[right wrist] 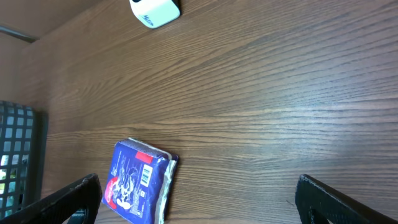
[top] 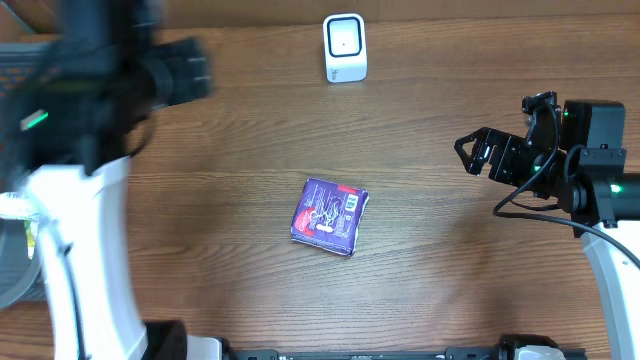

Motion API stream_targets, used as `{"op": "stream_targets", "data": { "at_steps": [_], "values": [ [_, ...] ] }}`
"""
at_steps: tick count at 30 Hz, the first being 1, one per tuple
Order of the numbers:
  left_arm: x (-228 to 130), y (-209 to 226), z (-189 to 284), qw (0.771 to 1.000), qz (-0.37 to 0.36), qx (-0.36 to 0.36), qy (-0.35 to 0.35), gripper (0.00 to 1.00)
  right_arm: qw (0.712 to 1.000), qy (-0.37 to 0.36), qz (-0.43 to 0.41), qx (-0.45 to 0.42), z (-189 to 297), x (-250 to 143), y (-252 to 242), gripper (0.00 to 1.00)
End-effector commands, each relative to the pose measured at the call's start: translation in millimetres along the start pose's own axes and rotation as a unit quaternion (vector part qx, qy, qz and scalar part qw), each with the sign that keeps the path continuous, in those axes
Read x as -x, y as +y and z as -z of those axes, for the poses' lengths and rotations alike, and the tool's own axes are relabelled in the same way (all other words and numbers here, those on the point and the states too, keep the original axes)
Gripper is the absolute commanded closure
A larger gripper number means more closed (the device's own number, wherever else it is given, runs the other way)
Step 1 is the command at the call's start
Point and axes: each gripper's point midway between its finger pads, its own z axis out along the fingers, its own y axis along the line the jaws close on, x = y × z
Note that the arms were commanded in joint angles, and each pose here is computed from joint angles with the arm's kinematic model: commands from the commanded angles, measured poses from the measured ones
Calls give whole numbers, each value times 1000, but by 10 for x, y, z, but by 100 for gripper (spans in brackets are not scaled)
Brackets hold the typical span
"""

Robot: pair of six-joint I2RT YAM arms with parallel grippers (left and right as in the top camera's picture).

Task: Scan the item barcode
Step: 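Reach the left gripper into the basket and grasp the white tube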

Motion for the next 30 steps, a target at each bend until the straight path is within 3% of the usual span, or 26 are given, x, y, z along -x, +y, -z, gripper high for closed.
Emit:
{"op": "stream_targets", "data": {
  "at_steps": [1,6,11,30],
  "values": [
    [53,807,180,990,106,93,-18,18,1000,-10,4,6,48,74,46,0],
    [-92,1716,292,948,257,185,-20,18,1000,-10,4,6,48,73,45,0],
    [-277,2259,228,911,339,235,-8,18,1000,-10,4,6,47,72,45,0],
    [-1030,2820,-945,883,366,270,112,22,1000,-1,3,-1,35,24,11,0]
  ]
}}
